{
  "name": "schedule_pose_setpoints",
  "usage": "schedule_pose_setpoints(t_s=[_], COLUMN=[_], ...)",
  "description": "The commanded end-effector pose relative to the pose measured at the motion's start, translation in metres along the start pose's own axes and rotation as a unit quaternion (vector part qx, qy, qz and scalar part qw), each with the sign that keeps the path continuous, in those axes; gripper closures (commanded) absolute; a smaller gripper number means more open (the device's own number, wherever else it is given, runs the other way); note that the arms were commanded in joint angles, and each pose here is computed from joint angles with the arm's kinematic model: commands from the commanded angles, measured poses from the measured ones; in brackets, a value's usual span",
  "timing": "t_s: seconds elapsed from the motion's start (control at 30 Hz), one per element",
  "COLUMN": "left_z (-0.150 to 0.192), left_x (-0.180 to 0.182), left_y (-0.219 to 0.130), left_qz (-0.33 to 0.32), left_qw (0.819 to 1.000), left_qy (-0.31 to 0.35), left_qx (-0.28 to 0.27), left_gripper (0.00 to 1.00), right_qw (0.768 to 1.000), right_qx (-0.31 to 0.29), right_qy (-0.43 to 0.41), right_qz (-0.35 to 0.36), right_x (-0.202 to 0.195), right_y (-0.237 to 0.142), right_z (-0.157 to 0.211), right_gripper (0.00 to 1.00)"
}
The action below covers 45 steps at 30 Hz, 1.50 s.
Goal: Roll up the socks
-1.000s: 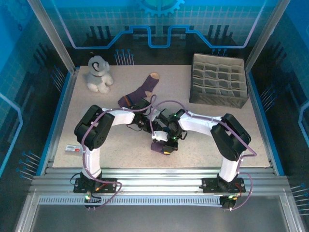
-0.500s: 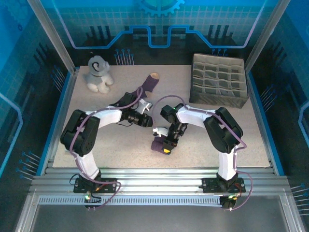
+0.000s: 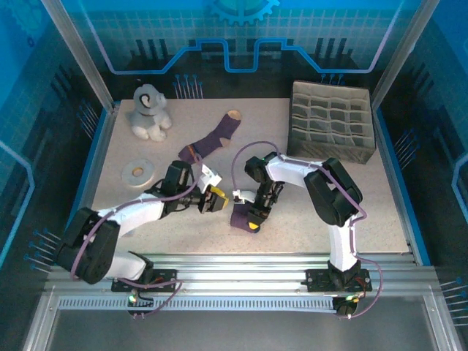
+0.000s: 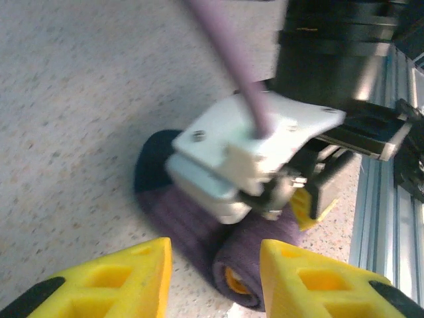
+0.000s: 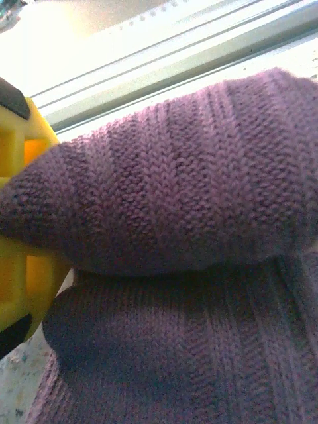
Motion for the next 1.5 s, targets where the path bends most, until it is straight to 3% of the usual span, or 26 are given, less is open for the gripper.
schedule_pose_setpoints(t_s=[0.0, 0.17, 0.43, 1.2, 1.37, 1.47], left_z=[-0.008, -0.008, -0.01, 0.022, 0.028, 0.031], left_x=[-0.02, -0.052, -0.062, -0.056, -0.055, -0.056], left_y=[0.001, 0.006, 0.031, 0.084, 0.095, 0.096], left_qz=[-0.02, -0.062, -0.028, -0.037, -0.018, -0.01], left_qw=[0.993, 0.968, 0.952, 0.952, 0.952, 0.955], left_qy=[0.116, 0.241, 0.3, 0.265, 0.247, 0.23], left_qx=[-0.024, -0.021, 0.055, 0.149, 0.181, 0.188], left_gripper=[0.62, 0.53, 0.51, 0.49, 0.68, 0.84], right_qw=[0.997, 0.997, 0.998, 0.998, 0.999, 0.999], right_qx=[0.049, 0.049, 0.049, 0.041, 0.018, -0.001], right_qy=[0.028, 0.028, 0.027, 0.031, 0.04, 0.046], right_qz=[0.05, 0.043, 0.042, 0.027, 0.022, 0.02], right_x=[-0.031, -0.035, -0.036, -0.035, -0.036, -0.035], right_y=[0.014, 0.012, 0.011, 0.007, -0.003, -0.012], right_z=[0.007, 0.006, 0.003, 0.004, 0.004, 0.004], right_gripper=[1.0, 1.0, 1.0, 1.0, 0.95, 0.81])
Point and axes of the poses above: each hand's point on the last joint's axis, 136 mm out from that joint toward the fingers, its own y axis out along the fingers, its own x axis along the line the jaws close on, z = x × y, the point moved 9 cm from there along -y, back along the fingers, and after that the axes turned 15 degrees about y, right-handed, at the moved point
